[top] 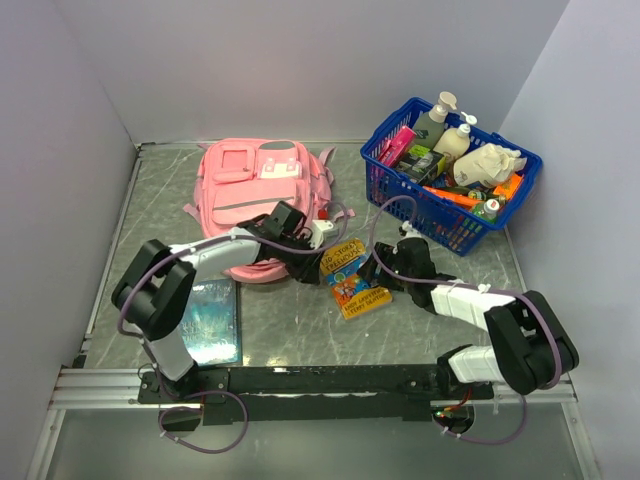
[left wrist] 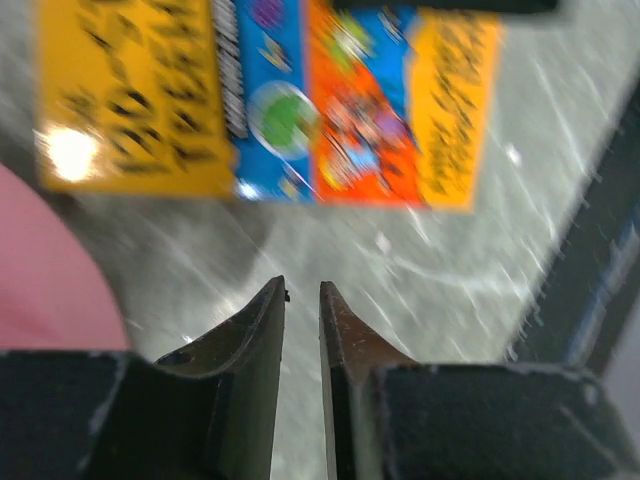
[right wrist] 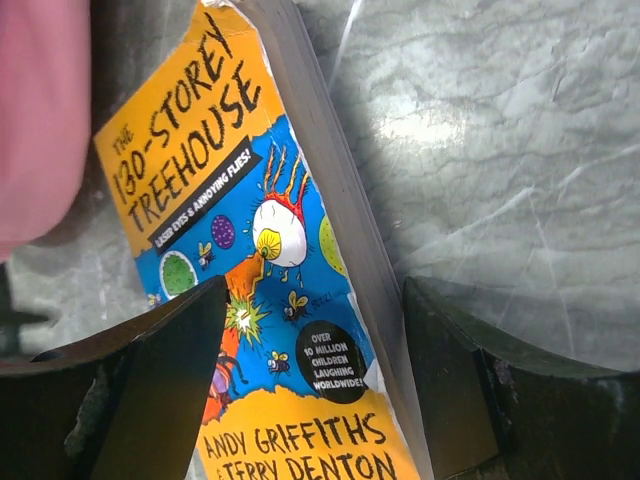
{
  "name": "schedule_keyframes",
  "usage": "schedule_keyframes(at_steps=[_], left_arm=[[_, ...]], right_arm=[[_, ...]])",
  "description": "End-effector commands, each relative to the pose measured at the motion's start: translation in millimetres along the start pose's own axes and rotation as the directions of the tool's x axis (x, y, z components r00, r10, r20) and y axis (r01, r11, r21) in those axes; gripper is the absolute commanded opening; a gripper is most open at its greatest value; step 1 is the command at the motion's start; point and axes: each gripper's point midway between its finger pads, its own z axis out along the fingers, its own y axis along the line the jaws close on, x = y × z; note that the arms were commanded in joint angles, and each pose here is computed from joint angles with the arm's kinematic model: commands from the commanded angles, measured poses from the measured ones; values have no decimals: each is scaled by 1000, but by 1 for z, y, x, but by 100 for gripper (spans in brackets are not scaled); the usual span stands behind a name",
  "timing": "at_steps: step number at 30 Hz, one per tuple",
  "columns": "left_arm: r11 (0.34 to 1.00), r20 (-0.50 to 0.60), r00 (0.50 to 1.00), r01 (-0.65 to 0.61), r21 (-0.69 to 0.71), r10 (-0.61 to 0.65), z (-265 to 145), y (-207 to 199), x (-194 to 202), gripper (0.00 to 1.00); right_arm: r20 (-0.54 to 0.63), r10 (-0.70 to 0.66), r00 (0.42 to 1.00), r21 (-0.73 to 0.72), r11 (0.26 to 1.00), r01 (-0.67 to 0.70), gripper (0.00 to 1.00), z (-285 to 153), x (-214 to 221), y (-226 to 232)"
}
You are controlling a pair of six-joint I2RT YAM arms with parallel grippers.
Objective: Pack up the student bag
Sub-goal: Pick up the book from the center of the board.
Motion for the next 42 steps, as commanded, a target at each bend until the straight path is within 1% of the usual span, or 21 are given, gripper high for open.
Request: schedule_keyframes(at_steps=[1, 5, 7, 8, 11, 12, 16, 17, 19, 20, 21, 24, 27, 30, 34, 36, 37, 39, 40, 41, 42], left_arm=[[993, 147, 989, 50, -107, -33, 18, 24, -36, 24], [987, 93, 995, 42, -153, -28, 42, 32, -23, 24], [985, 74, 997, 31, -168, -19, 49, 34, -19, 19], [984, 57, 998, 28, -175, -19, 54, 36, -14, 18], [982, 46, 999, 22, -188, -14, 58, 36, -13, 17], [981, 41, 999, -13, -195, 22, 57, 39, -13, 17], [980, 20, 1000, -2, -201, 6, 62, 42, -6, 17], [980, 24, 1000, 5, -200, 0, 63, 43, -7, 17], [981, 38, 999, 2, -192, 6, 66, 40, -12, 16], [981, 45, 999, 36, -189, -28, 68, 40, -12, 17], [983, 48, 998, 36, -181, -28, 70, 37, -13, 16], [985, 69, 997, 47, -166, -36, 71, 34, -22, 16], [986, 83, 996, 54, -157, -41, 73, 34, -29, 16], [986, 85, 995, 61, -157, -48, 74, 34, -31, 15], [986, 100, 994, 58, -159, -42, 71, 33, -36, 14], [985, 103, 994, 62, -159, -46, 71, 33, -36, 14], [986, 104, 993, 63, -157, -47, 70, 32, -36, 14], [986, 105, 993, 67, -154, -51, 68, 31, -36, 14], [986, 111, 993, 66, -155, -49, 66, 30, -37, 14], [985, 119, 992, 67, -157, -49, 63, 32, -39, 13], [985, 124, 991, 71, -157, -51, 60, 34, -39, 13]], right_arm=[[25, 81, 996, -71, 994, -79, 79, -4, -4, 13], [24, 125, 992, -85, 989, -123, 80, -3, -5, 15], [34, 155, 987, -50, 987, -154, 81, 0, -9, 7], [45, 163, 986, -71, 985, -159, 81, 1, -14, 11], [48, 165, 985, -80, 984, -161, 81, 7, -20, 13], [46, 160, 986, -79, 985, -156, 81, 9, -20, 13], [38, 155, 987, -127, 981, -149, 79, 17, -20, 21], [8, 160, 987, -157, 975, -156, 78, 17, -15, 27], [21, 155, 988, -238, 960, -146, 77, 16, -17, 43], [4, 155, 988, -276, 950, -148, 73, 12, -10, 48], [30, 138, 990, -377, 919, -116, 71, 2, -19, 68], [53, 121, 991, -502, 862, -78, 68, -24, -20, 92], [117, 104, 988, -585, 811, -16, 66, -51, -33, 113], [140, 77, 987, -611, 791, 25, 67, -66, -37, 125], [96, 60, 994, -589, 808, 9, 68, -60, -27, 123], [29, 38, 999, -541, 841, -16, 69, -45, -12, 111], [20, 17, 1000, -520, 854, -5, 68, -39, -9, 107], [-58, -6, 998, -420, 907, -19, 66, -24, 11, 85], [-40, -86, 995, -399, 915, 63, 67, -22, 11, 83], [-83, -104, 991, -295, 953, 76, 68, -18, 21, 62], [-81, -139, 987, -263, 958, 114, 70, -18, 20, 56]])
